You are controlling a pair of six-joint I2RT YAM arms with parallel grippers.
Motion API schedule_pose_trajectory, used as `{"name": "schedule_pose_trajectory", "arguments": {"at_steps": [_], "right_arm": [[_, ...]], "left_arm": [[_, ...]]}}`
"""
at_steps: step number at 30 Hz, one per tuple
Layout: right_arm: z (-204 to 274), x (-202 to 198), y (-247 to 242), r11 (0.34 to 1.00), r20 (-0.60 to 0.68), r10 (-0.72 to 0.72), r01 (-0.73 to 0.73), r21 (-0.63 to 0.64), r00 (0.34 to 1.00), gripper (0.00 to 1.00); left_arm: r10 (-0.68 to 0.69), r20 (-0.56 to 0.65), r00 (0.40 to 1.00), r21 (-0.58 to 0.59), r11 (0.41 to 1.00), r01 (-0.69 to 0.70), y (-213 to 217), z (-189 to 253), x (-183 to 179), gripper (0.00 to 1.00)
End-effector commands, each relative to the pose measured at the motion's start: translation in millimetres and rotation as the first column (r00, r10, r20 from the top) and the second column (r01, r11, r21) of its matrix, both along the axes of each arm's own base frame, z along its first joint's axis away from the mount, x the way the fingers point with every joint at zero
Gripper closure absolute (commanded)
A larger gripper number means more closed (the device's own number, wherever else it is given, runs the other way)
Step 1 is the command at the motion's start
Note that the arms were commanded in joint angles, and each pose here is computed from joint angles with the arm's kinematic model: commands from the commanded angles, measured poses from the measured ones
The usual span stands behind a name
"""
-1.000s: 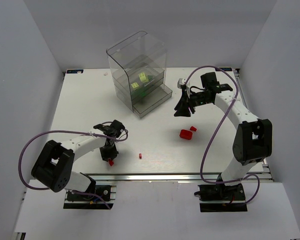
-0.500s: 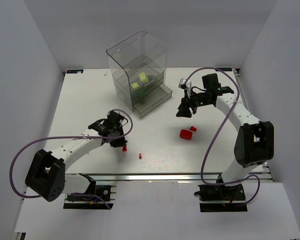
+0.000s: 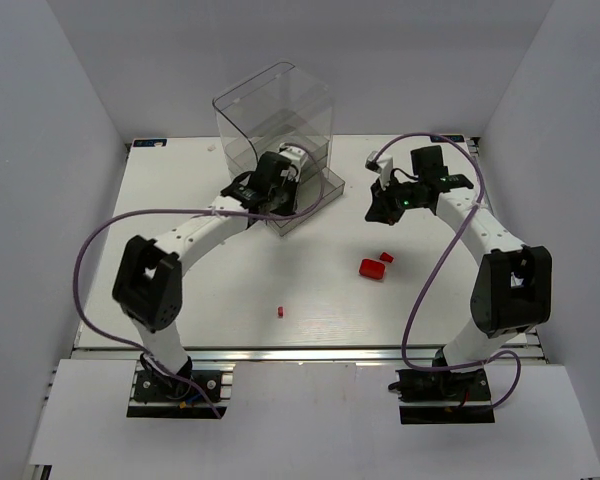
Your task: Sort the legos into containers by color
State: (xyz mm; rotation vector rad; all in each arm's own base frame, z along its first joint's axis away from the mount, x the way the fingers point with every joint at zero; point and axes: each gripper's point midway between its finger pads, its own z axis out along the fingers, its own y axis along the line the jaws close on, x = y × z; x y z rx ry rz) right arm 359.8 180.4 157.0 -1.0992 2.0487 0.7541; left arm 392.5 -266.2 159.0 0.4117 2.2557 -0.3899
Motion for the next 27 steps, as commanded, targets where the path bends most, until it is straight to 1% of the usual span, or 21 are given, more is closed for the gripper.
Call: {"name": "schedule_pose_trajectory", "arguments": {"at_steps": [1,2,3,4,5,7,10,11,12,13,14,15,16,17,18,19,20,24,25,26,27], "right_arm": [[21.2,4.6,-8.1,0.999,0.075,-0.027,0.029,-0.025,0.997,1.00],[20.8,4.0,-11.6,0.999,0.069,-0.033,0.035,-0.029,0.997,1.00],[23.1,5.1,-11.9,0.999,0.077,-0.029,0.031,-0.033,0.997,1.00],[22.6,3.4,-13.4,0.999,0.068,-0.028,0.030,-0.036,0.997,0.98],[23.0,3.4,-14.0,0.999,0.065,-0.029,0.032,-0.037,0.997,0.93],[23.9,2.3,-15.0,0.999,0.060,-0.028,0.030,-0.037,0.998,0.88],[25.1,-0.2,-16.3,0.999,0.058,-0.021,0.024,-0.039,0.998,0.78],[24.9,-2.3,-15.9,0.999,0.056,-0.013,0.016,-0.041,0.998,0.69],[26.1,-3.8,-14.9,0.999,0.063,0.004,-0.001,-0.042,0.998,0.64],[26.9,-10.1,-13.7,0.998,0.071,0.056,-0.052,-0.046,0.996,0.60],[26.4,-15.4,-13.2,0.995,0.072,0.093,-0.090,-0.047,0.993,0.51],[24.6,-30.5,-11.0,0.989,0.034,0.147,-0.146,-0.033,0.989,0.45],[24.8,-32.9,-10.3,0.972,0.081,0.232,-0.229,-0.051,0.969,0.39],[24.1,-41.0,-9.5,0.959,0.079,0.283,-0.279,-0.055,0.956,0.31],[21.4,-57.8,-10.5,0.944,0.030,0.327,-0.325,-0.047,0.945,0.30],[20.3,-58.2,-10.4,0.915,0.073,0.403,-0.398,-0.070,0.912,0.14],[18.1,-63.9,-10.5,0.898,0.070,0.439,-0.434,-0.074,0.896,0.11],[-2.8,-67.0,-19.6,0.867,0.024,0.478,-0.466,-0.178,0.878,0.11],[-7.4,-66.9,-19.6,0.859,0.025,0.483,-0.467,-0.210,0.875,0.11],[-21.8,-71.7,-22.3,0.855,-0.003,0.476,-0.464,-0.232,0.879,0.11],[-31.4,-66.2,-21.5,0.837,0.015,0.483,-0.456,-0.303,0.876,0.11]], "left_arm": [[-0.021,0.167,0.986,0.158,0.987,-0.006,3.6,19.5,44.0,1.00],[-0.029,0.195,0.980,0.179,0.984,-0.006,2.2,21.8,53.1,1.00],[0.003,0.213,0.977,0.197,0.979,-0.046,2.7,20.0,66.3,1.00],[-0.017,0.231,0.973,0.233,0.972,-0.038,3.0,19.0,72.7,1.00],[-0.027,0.253,0.967,0.258,0.965,-0.040,3.4,19.3,79.5,1.00],[-0.019,0.264,0.964,0.297,0.953,-0.063,5.3,9.2,90.4,1.00],[-0.025,0.266,0.964,0.325,0.943,-0.065,3.0,-1.9,99.9,0.85],[-0.028,0.261,0.965,0.325,0.944,-0.061,1.2,-4.9,101.1,0.77],[-0.033,0.257,0.966,0.320,0.946,-0.053,-1.3,-5.6,101.9,0.61],[-0.042,0.254,0.966,0.309,0.950,-0.040,-5.9,-5.7,103.6,0.56],[-0.040,0.253,0.967,0.287,0.957,-0.035,-9.8,-4.2,103.6,0.52],[-0.042,0.260,0.965,0.269,0.963,-0.030,-13.3,1.1,104.6,0.48],[-0.048,0.246,0.968,0.248,0.969,-0.015,-17.7,1.0,102.5,0.46],[-0.056,0.246,0.968,0.232,0.973,-0.003,-21.5,5.5,102.2,0.45],[-0.060,0.257,0.965,0.207,0.978,0.005,-25.7,16.5,102.6,0.44],[-0.067,0.254,0.965,0.175,0.984,0.022,-31.1,22.1,100.6,0.44],[-0.080,0.258,0.963,0.152,0.988,0.041,-39.0,30.1,96.3,0.44],[-0.018,0.267,0.963,0.007,1.000,0.017,-42.2,73.0,81.5,0.45],[0.001,0.230,0.973,-0.027,1.000,0.005,-40.0,65.6,71.0,0.49],[0.004,0.246,0.969,-0.081,0.997,0.016,-36.8,88.1,57.0,0.52],[0.019,0.236,0.972,-0.106,0.994,0.007,-32.4,89.2,47.6,0.55]]}}
